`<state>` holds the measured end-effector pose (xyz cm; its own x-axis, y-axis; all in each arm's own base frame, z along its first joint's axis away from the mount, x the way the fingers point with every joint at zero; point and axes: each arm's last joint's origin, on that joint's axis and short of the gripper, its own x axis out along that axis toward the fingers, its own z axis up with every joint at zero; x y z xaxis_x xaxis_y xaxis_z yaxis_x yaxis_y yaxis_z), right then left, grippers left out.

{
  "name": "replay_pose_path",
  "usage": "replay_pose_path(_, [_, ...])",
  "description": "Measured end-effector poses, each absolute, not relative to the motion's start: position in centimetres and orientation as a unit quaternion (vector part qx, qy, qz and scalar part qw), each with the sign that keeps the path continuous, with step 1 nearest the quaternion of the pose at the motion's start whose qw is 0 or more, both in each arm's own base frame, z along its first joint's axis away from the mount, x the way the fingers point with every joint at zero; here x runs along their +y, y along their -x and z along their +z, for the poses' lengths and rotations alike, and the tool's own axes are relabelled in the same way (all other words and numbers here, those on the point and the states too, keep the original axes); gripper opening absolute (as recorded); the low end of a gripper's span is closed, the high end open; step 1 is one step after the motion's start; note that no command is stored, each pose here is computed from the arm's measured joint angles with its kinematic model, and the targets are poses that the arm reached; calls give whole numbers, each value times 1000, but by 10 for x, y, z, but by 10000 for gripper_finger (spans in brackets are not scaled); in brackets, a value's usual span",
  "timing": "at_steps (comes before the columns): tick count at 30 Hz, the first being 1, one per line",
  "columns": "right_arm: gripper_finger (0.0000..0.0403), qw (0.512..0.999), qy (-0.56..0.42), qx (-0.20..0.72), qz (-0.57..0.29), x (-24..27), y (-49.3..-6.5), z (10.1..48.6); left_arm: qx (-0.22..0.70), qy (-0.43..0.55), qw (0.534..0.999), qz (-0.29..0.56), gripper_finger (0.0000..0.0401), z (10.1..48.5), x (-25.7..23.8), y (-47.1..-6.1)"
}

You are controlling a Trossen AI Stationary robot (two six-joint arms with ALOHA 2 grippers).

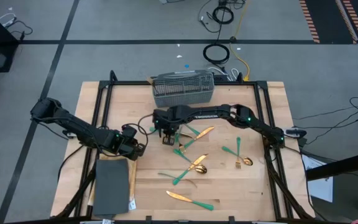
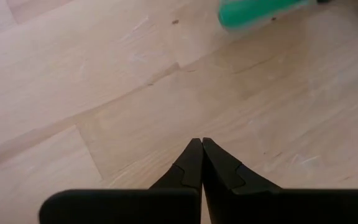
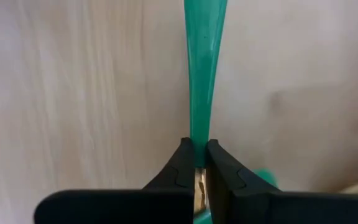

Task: Sort silverware
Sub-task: Put the green knife into the silverware basket

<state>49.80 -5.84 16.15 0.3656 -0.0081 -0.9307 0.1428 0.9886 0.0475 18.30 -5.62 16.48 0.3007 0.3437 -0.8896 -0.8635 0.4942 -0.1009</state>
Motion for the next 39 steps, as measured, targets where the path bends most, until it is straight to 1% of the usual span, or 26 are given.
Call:
replay_pose_path(10, [3,870,-72,486,-48,-60,-503,198,427,305,751,402,6,165,-57,-184])
replay_pose_path(16, [2,895,-85,434,-61,-71,-506,218,426,304,751,403,6,165,-56,-184])
replay_pose_path(18, [2,893,-87,437,-55,-79,-504,221,426,304,751,403,6,165,-56,-184])
replay_pose_path(21, [1,880,-77,468,-22,-86,-497,216,424,302,752,404,6,165,-56,-184])
replay_pose_path(24, [25,849,-34,527,25,-83,-490,200,424,302,752,404,6,165,-56,-184])
replay_pose_path(27, [69,833,-7,551,51,-77,-490,187,424,303,752,403,6,165,-56,-184])
replay_pose_path(31, [135,848,7,529,43,-69,-498,186,422,305,753,402,6,165,-57,-185])
replay_pose_path(34, [173,854,19,519,22,-65,-503,182,422,305,754,401,6,165,-57,-185])
replay_pose_path(37, [194,855,27,518,27,-60,-507,174,421,307,754,399,6,165,-57,-186])
replay_pose_path(39, [197,851,32,523,34,-54,-509,167,422,309,754,398,6,165,-57,-186])
